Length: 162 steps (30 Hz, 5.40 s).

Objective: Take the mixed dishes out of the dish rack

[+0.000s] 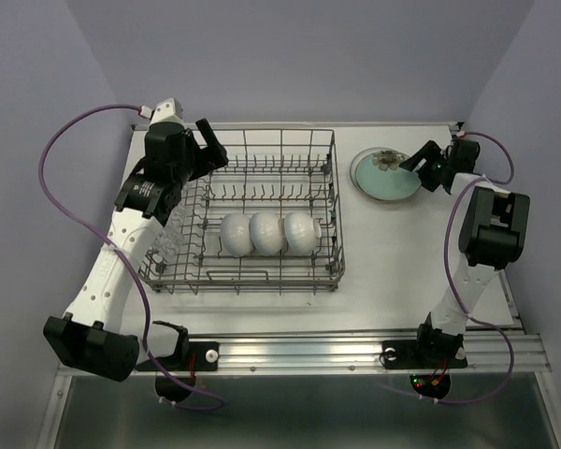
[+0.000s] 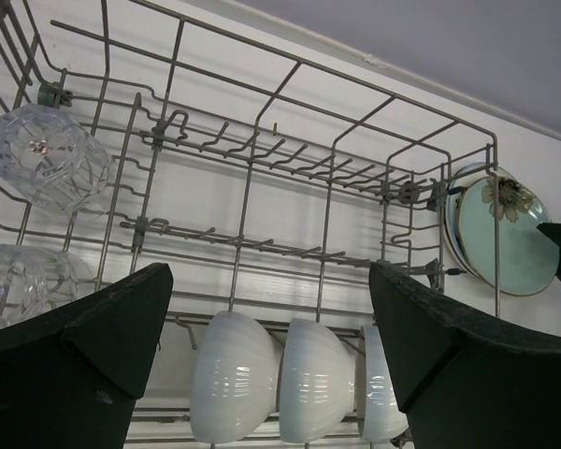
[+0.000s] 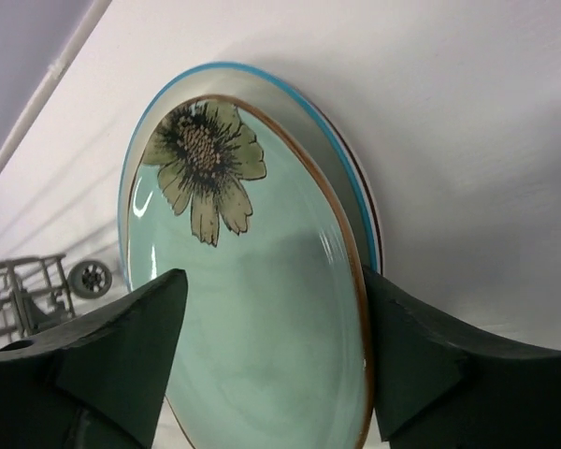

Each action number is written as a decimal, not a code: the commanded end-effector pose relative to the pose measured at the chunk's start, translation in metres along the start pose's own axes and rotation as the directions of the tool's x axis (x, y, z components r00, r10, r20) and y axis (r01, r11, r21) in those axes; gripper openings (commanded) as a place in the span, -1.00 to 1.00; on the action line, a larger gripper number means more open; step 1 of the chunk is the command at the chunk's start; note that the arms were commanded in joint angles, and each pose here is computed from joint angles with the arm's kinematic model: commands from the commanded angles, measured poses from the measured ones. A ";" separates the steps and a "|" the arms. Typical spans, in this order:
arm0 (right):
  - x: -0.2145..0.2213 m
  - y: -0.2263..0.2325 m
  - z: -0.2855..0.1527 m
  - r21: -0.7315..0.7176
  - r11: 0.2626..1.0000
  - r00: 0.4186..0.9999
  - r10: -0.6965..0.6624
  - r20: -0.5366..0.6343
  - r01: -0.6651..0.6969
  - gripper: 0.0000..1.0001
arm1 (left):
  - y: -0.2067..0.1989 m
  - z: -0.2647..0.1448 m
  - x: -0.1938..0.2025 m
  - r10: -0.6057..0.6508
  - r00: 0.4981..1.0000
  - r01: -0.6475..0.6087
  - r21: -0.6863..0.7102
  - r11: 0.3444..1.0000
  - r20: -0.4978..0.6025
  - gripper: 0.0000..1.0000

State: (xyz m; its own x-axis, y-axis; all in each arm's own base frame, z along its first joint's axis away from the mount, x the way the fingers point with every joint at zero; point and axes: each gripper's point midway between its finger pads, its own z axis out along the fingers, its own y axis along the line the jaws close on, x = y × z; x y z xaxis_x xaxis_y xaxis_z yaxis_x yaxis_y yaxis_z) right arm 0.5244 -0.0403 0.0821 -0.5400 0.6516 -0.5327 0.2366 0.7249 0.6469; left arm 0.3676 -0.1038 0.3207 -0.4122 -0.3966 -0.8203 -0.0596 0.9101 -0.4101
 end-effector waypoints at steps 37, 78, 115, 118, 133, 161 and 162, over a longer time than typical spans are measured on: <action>-0.020 0.179 -0.119 0.250 0.870 0.860 -0.474 0.188 0.425 1.00 | 0.139 0.019 -0.024 0.120 0.993 -0.101 -0.442 0.891 0.015 0.91; 0.286 0.262 -0.156 0.021 0.580 0.573 -0.796 -0.193 0.814 1.00 | 0.178 0.045 0.000 0.219 0.975 -0.213 -0.483 0.849 -0.046 -0.67; 0.316 0.255 -0.149 0.190 0.655 0.681 -0.711 -0.174 0.732 0.27 | 0.165 0.036 -0.019 0.256 0.966 -0.217 -0.444 0.870 0.030 -0.74; 0.314 0.261 -0.151 0.191 0.650 0.677 -0.720 -0.155 0.735 0.10 | 0.165 0.036 -0.019 0.254 0.967 -0.214 -0.442 0.871 0.033 -0.78; 0.272 0.304 -0.176 0.263 0.671 0.687 -0.726 0.040 0.693 -0.38 | 0.160 0.038 -0.016 0.253 0.967 -0.218 -0.414 0.884 0.033 -0.80; 0.215 0.378 -0.228 -0.104 0.811 0.807 -0.543 0.230 0.576 -0.87 | 0.117 0.005 -0.064 0.228 0.960 -0.172 -0.303 0.937 0.161 0.85; 0.220 0.387 -0.228 -0.195 0.811 0.832 -0.517 0.200 0.551 -0.87 | 0.111 0.000 -0.069 0.224 0.958 -0.168 -0.282 0.945 0.180 0.93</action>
State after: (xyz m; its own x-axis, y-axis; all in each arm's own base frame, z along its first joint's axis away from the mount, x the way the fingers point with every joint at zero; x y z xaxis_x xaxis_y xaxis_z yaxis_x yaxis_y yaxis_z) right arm 0.3002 0.3241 0.2882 -0.4531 0.0223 -0.8912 -0.1692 0.9794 0.1105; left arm 0.3962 0.0391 0.2520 -0.4246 -0.1705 -0.8892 -0.3181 0.9476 -0.0298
